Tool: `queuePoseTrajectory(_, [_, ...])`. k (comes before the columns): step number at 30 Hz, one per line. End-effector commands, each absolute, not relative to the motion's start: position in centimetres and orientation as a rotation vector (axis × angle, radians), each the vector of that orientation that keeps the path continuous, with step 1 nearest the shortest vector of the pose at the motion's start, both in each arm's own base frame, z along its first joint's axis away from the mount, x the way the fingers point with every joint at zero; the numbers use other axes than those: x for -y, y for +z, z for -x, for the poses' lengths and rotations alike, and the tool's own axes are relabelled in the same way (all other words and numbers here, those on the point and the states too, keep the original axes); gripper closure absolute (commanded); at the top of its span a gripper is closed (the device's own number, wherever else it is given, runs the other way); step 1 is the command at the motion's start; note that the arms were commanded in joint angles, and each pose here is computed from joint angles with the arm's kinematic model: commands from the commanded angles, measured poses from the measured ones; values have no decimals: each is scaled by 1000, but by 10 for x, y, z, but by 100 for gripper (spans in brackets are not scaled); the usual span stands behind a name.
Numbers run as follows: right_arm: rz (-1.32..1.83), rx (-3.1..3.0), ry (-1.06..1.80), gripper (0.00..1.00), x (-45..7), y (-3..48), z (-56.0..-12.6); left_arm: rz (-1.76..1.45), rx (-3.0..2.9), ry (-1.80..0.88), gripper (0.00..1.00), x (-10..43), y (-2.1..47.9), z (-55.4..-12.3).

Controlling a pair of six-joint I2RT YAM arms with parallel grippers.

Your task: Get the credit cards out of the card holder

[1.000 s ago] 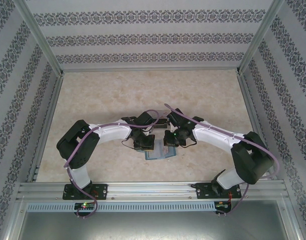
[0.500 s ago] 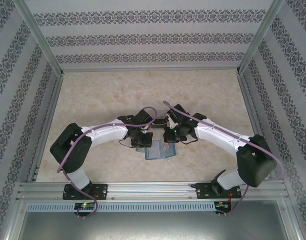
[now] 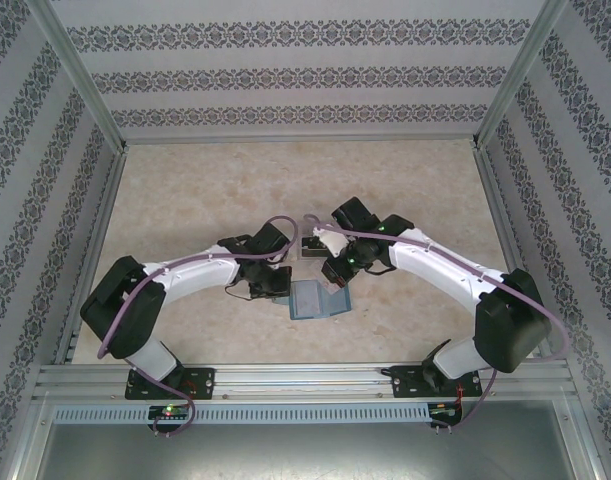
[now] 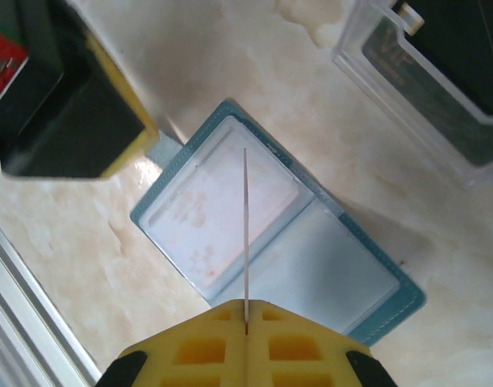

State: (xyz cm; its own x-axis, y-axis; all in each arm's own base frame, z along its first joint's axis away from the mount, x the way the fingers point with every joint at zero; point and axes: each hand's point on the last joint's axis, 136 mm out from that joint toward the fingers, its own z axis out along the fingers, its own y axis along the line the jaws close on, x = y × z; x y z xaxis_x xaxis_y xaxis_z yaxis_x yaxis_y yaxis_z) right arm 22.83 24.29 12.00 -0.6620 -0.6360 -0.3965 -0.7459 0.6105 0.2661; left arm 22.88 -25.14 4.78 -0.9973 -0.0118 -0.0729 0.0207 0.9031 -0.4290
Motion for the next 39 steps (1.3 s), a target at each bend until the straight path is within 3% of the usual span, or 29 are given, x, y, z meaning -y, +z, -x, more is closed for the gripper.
queuePoseTrajectory(1, [1440, -2433, 524, 100, -237, 125, -226, 27, -2939, -684, 100, 245, 52, -236])
queuePoseTrajectory(15, [1882, -2222, 254, 100, -223, 140, -250, 92, -2918, -665, 100, 226, 51, -228])
queuePoseTrajectory(39, [2034, -2131, 129, 100, -241, 140, -349, 184, -2911, -623, 100, 207, 53, -228])
